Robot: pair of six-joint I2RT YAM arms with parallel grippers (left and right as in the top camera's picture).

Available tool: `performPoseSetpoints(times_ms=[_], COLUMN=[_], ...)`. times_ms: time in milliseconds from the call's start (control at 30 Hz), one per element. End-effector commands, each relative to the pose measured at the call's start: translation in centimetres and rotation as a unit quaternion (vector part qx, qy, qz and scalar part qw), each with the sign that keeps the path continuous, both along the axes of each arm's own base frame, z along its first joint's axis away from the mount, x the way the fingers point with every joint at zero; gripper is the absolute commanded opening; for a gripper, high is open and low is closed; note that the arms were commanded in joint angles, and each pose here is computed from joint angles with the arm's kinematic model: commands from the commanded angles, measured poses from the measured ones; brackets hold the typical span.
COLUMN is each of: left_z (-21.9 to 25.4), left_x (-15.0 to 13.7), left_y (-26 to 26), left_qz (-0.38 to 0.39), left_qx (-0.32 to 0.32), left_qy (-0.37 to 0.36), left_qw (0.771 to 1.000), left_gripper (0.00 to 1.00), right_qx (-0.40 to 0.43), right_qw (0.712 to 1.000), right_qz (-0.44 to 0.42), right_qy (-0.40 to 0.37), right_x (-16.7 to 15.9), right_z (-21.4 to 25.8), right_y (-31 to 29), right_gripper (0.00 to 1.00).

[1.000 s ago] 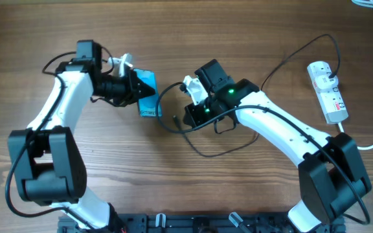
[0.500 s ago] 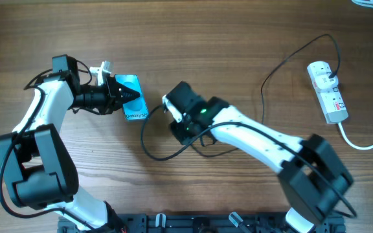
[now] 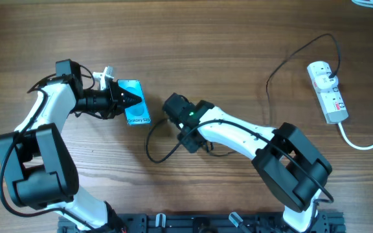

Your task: Plug charger to phone and switch on socket

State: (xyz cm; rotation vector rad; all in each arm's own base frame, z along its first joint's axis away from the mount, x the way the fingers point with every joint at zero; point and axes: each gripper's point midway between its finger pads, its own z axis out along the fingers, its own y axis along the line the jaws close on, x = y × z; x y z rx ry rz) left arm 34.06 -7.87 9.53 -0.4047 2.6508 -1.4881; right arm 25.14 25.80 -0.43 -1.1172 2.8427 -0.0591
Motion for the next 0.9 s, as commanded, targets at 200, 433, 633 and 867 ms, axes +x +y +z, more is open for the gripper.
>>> performPoseSetpoints(times_ms=[200, 433, 633, 867], left_z=[0.8, 0.6, 0.3, 0.3], left_x=[-0.1, -0.2, -0.2, 0.1], left_y=[-0.4, -0.4, -0.4, -0.4], left_qz=[-0.009, -0.009, -0.009, -0.009], left_qx=[-0.008, -0.009, -0.007, -0.007], left_qy=[-0.018, -0.016, -0.022, -0.027], left_qw=[1.0, 1.0, 1.0, 1.0], left_gripper=[0.04, 0.04, 0.04, 0.04], right_qx=[-0.101, -0.117, -0.077, -0.012], right_qw=[0.992, 0.988, 0.992, 0.999], right_qz=[-0.031, -0.057, -0.038, -0.019], right_qy=[0.067, 0.085, 0.095, 0.026], right_x=[-3.4, -3.5, -2.9, 0.6], right_z=[-0.3, 0.0, -0.4, -0.8], right_y=[-4.9, -6.5, -5.5, -2.3], right_gripper=[0.04, 0.15, 0.54, 0.73])
